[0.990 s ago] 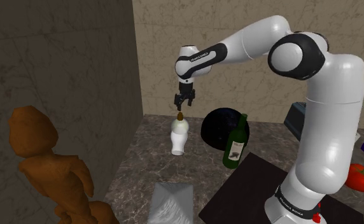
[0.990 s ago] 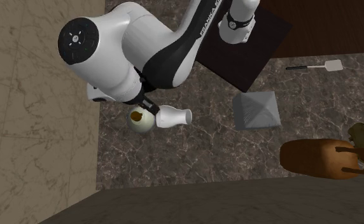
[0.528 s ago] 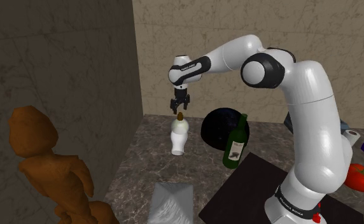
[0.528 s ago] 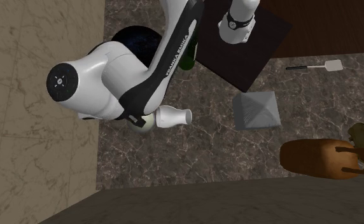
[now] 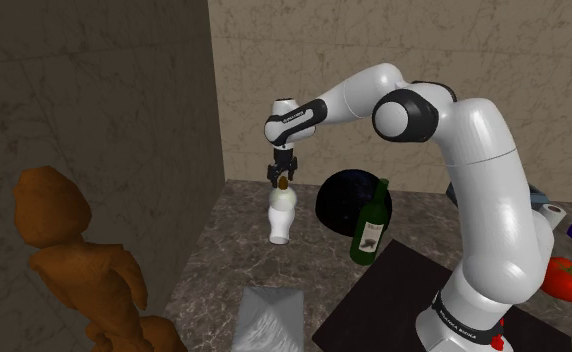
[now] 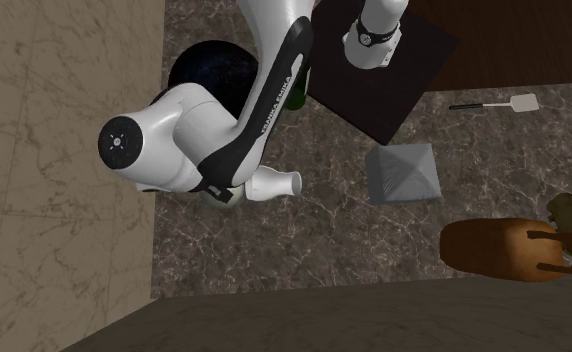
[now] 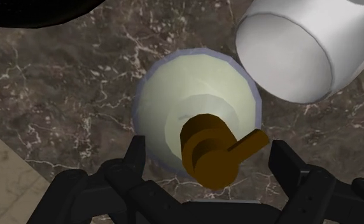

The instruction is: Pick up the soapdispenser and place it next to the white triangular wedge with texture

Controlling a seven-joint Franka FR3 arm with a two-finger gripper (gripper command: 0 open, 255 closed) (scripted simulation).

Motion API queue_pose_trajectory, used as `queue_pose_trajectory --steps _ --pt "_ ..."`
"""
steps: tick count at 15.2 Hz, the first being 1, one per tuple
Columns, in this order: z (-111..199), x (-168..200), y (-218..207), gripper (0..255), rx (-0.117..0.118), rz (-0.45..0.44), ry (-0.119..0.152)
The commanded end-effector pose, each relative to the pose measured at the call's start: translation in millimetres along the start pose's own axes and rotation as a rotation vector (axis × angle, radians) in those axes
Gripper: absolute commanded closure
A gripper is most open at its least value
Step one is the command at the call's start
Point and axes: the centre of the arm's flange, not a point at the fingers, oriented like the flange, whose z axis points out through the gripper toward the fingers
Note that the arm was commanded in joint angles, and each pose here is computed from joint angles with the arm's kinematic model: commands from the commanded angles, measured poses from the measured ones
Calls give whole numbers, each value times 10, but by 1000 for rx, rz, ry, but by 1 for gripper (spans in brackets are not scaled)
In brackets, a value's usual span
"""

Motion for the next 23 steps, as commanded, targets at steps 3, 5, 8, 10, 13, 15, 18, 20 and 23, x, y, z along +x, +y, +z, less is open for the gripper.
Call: queue_pose_trajectory --steps 3,5,8,10,13,15,18,20,23 --pt "16 3 -2 0 0 0 1" --pt "16 3 -2 0 0 0 1" --pt "16 3 -2 255 0 0 1" --pt "16 3 -2 255 0 0 1" --pt "16 4 -1 255 0 0 1" --pt "18 4 1 255 0 0 1" --pt "-89 -4 -6 255 0 0 1" --pt "-195 -11 -10 255 0 0 1" --pt "-352 -22 -16 255 0 0 1"
